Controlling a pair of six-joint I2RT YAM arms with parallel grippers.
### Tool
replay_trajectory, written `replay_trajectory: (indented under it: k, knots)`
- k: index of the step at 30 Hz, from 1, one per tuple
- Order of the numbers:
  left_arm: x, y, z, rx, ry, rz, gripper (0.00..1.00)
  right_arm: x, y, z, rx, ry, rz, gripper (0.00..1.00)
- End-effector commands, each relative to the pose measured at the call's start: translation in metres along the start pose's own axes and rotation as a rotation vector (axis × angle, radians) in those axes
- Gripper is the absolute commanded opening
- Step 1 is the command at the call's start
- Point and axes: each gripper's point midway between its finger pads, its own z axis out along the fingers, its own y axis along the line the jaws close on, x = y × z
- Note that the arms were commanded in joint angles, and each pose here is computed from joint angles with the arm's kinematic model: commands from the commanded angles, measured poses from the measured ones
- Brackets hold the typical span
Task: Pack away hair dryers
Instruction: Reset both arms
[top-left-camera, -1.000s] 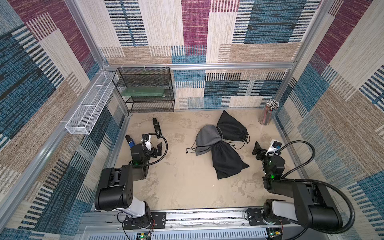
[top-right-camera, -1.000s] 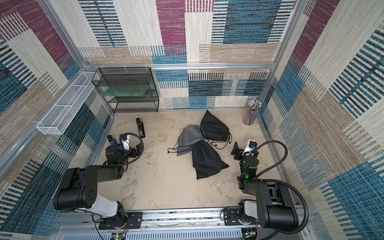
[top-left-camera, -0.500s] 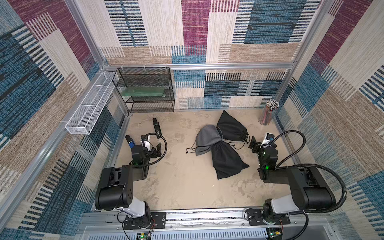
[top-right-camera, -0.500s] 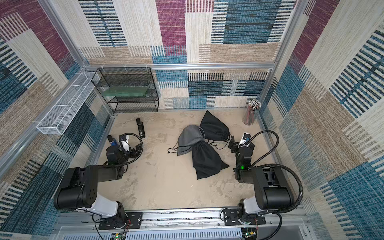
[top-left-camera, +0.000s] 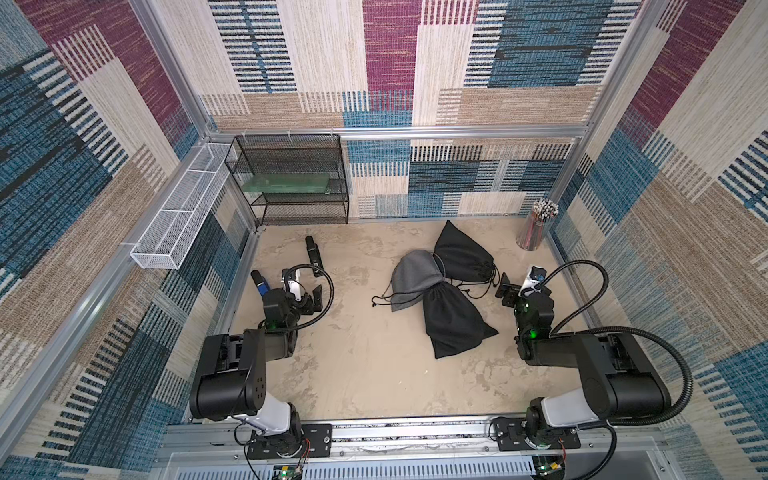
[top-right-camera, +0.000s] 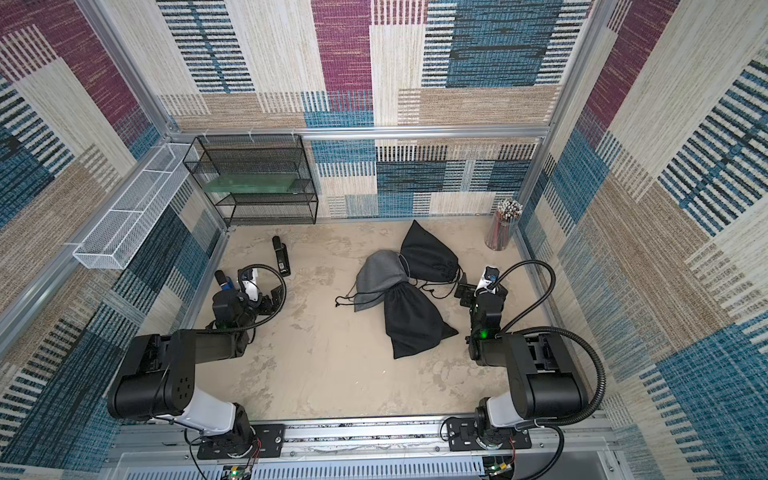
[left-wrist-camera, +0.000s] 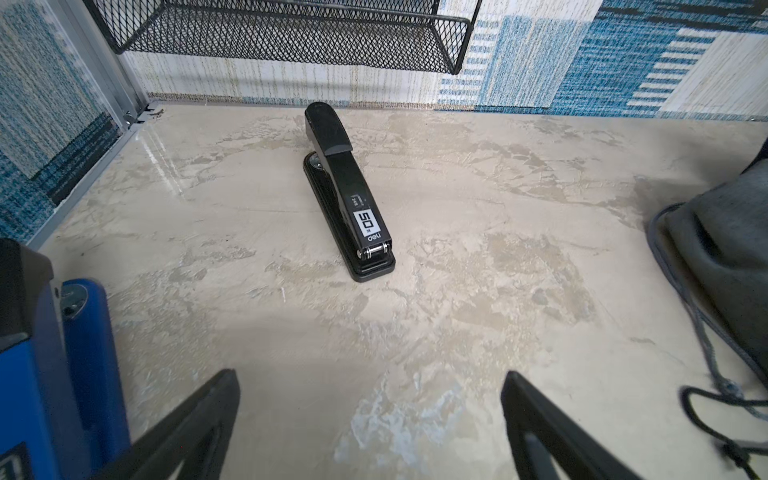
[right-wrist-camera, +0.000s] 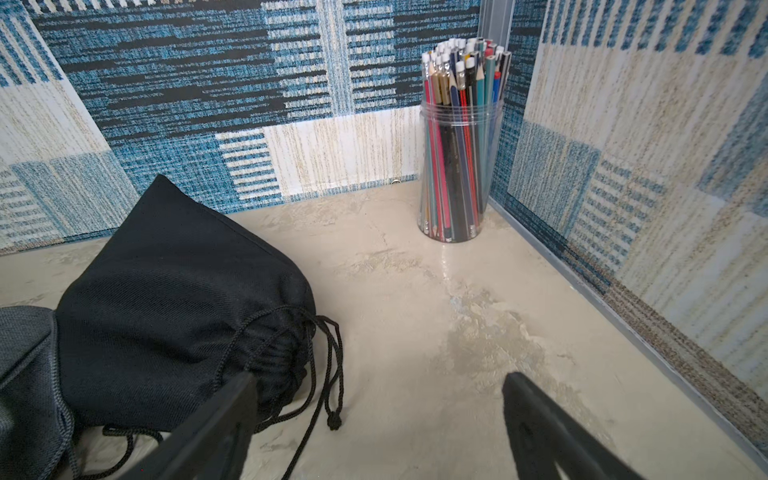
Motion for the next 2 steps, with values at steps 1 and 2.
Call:
replay_trajectory:
  k: [1, 2]
  knots:
    - [0.0008, -0.0028, 0.0008, 0.009, 0.01, -0.002, 1.0, -0.004, -0.0003, 0.0012, 0.006, -0.012, 0.004, 0.95]
    - [0.0006, -0.0042, 0.0, 0.016, 0.004, 0.0, 1.0, -0.0039, -0.0002, 0.0012, 0.005, -0.012, 0.003, 0.95]
